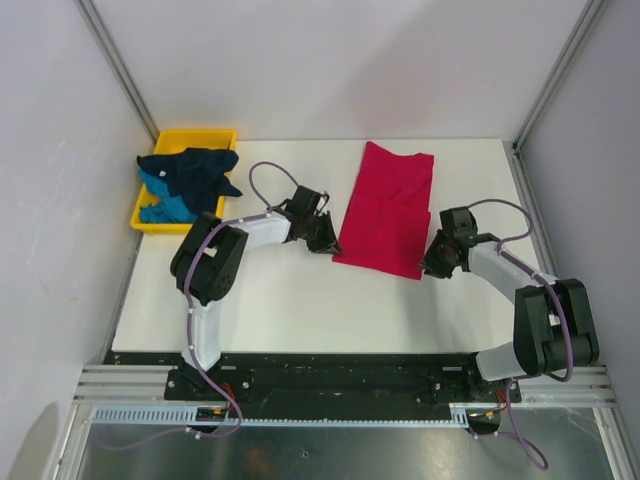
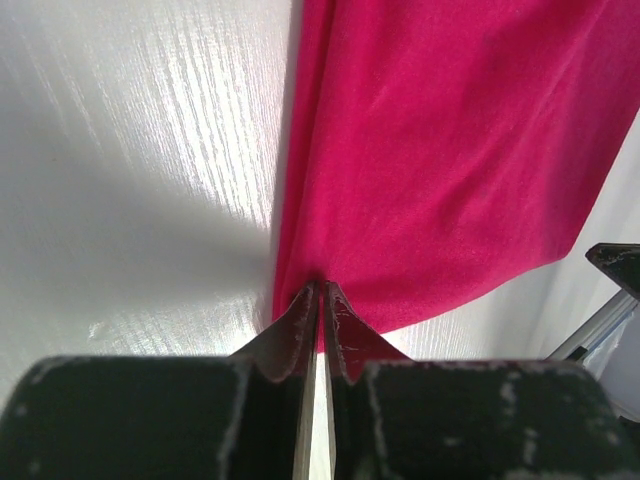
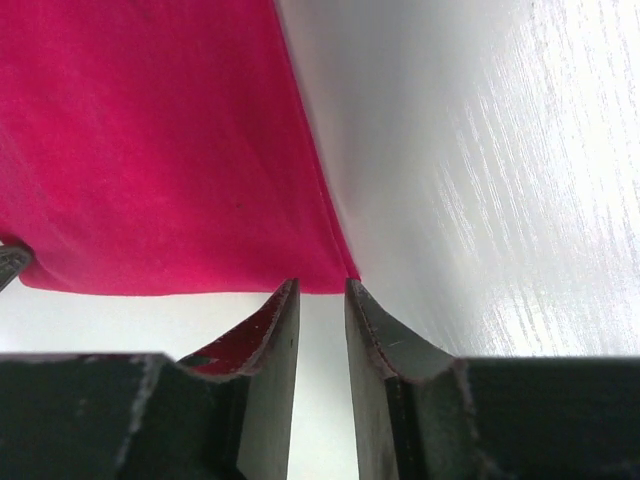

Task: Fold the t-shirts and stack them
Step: Grab one side of the 2/3 rectangular tshirt with both arms

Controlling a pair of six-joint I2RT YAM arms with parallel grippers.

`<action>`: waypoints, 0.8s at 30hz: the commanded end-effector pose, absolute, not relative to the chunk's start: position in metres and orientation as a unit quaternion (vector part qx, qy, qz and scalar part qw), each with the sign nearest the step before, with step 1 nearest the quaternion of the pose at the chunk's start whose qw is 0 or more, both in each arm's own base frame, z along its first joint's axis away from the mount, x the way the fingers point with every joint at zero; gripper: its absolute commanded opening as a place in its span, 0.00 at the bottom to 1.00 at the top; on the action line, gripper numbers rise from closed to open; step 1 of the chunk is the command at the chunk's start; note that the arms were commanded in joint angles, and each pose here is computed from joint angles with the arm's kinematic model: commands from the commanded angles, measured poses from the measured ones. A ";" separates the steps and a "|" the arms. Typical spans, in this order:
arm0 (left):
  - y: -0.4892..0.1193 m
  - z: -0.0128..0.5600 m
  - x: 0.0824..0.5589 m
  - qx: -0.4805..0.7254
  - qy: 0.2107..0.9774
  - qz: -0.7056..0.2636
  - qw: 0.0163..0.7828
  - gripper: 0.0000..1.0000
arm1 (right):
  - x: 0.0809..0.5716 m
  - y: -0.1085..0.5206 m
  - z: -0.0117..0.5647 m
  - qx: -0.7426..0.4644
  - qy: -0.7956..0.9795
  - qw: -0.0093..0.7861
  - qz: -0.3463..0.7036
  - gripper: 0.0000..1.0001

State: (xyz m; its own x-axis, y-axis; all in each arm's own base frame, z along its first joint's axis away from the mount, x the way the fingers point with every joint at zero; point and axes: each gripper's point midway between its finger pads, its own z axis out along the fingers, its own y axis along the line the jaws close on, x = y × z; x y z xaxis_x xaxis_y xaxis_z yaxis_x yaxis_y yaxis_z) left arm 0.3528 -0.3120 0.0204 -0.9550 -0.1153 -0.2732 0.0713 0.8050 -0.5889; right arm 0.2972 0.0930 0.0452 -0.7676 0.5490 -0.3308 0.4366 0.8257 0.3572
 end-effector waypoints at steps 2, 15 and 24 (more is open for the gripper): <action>-0.298 0.023 0.347 -0.019 0.945 -0.289 0.153 0.10 | 0.290 0.094 0.041 0.261 0.932 0.211 0.133 0.31; -0.300 0.038 0.345 -0.012 0.939 -0.302 0.162 0.12 | 0.282 0.103 0.021 0.268 0.933 0.200 0.135 0.33; -0.302 0.053 0.347 -0.003 0.933 -0.314 0.174 0.13 | 0.282 0.101 0.025 0.277 0.928 0.214 0.127 0.32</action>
State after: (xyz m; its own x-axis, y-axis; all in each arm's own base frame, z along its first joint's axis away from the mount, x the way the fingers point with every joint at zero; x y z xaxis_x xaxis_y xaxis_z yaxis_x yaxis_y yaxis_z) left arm 0.3443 -0.3041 0.0288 -0.9546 -0.1180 -0.2735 0.0643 0.8150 -0.5759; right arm 0.2784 0.1033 0.0207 -0.7818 0.5499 -0.2940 0.4496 0.8238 0.3454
